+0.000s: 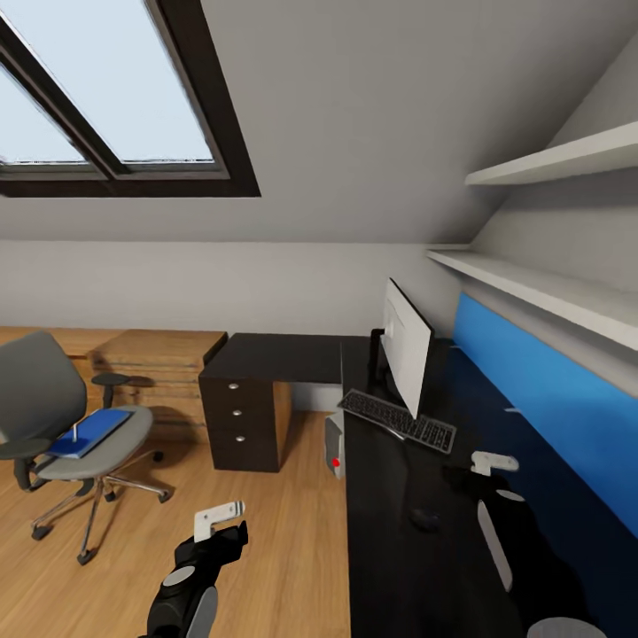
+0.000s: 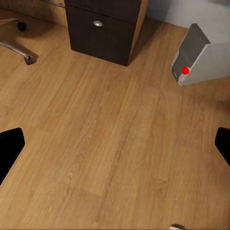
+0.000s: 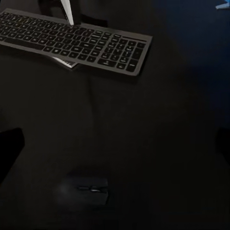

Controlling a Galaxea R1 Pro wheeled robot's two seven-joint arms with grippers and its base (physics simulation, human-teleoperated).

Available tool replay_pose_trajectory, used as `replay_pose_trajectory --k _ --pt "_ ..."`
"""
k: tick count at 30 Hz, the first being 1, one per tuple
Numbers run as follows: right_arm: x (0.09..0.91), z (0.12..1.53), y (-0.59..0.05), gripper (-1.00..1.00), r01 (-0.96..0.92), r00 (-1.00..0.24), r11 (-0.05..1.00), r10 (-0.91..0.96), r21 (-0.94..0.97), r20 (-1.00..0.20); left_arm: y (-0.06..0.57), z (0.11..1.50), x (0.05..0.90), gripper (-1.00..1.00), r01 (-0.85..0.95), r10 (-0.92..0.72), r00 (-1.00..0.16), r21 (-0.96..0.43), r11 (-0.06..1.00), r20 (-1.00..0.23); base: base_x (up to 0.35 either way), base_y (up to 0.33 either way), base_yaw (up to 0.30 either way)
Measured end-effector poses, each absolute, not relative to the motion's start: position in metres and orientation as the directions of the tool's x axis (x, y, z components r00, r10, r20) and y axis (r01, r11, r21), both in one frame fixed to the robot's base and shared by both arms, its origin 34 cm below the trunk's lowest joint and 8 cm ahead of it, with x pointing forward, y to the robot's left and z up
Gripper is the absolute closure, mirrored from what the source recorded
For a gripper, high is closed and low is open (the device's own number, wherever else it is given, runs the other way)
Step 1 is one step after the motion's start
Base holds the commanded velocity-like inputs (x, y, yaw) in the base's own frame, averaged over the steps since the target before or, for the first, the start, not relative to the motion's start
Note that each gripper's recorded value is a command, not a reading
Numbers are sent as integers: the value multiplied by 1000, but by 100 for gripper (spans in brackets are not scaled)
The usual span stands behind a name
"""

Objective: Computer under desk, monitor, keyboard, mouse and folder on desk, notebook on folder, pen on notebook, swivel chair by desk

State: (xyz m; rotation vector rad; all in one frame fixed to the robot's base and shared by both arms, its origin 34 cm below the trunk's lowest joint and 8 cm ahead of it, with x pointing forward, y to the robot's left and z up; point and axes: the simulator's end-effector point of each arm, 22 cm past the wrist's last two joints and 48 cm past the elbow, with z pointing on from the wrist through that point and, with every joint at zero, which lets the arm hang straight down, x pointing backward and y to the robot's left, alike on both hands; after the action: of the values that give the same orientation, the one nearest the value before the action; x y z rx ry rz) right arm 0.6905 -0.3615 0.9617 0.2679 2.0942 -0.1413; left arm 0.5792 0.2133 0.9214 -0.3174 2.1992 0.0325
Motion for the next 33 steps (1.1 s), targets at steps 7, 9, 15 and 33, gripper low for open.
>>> replay_pose_trajectory --k 7,9,15,33 --pt "754 944 -336 -100 210 -524 977 140 32 -840 213 921 579 -100 -239 -216 -573 -91 967 -791 22 -10 0" --pt "770 947 -330 -100 192 -519 981 118 19 -847 213 922 580 -100 -239 -216 -572 -91 967 -792 5 -2 0" --pt "801 977 -317 -100 145 -484 989 57 -16 -873 213 941 586 -100 -235 -227 -537 -115 965 -813 1 -1 0" --pt "788 950 -301 -100 130 -601 991 73 -8 -796 198 996 599 -100 -225 -393 -436 -325 919 -810 0 0 0"
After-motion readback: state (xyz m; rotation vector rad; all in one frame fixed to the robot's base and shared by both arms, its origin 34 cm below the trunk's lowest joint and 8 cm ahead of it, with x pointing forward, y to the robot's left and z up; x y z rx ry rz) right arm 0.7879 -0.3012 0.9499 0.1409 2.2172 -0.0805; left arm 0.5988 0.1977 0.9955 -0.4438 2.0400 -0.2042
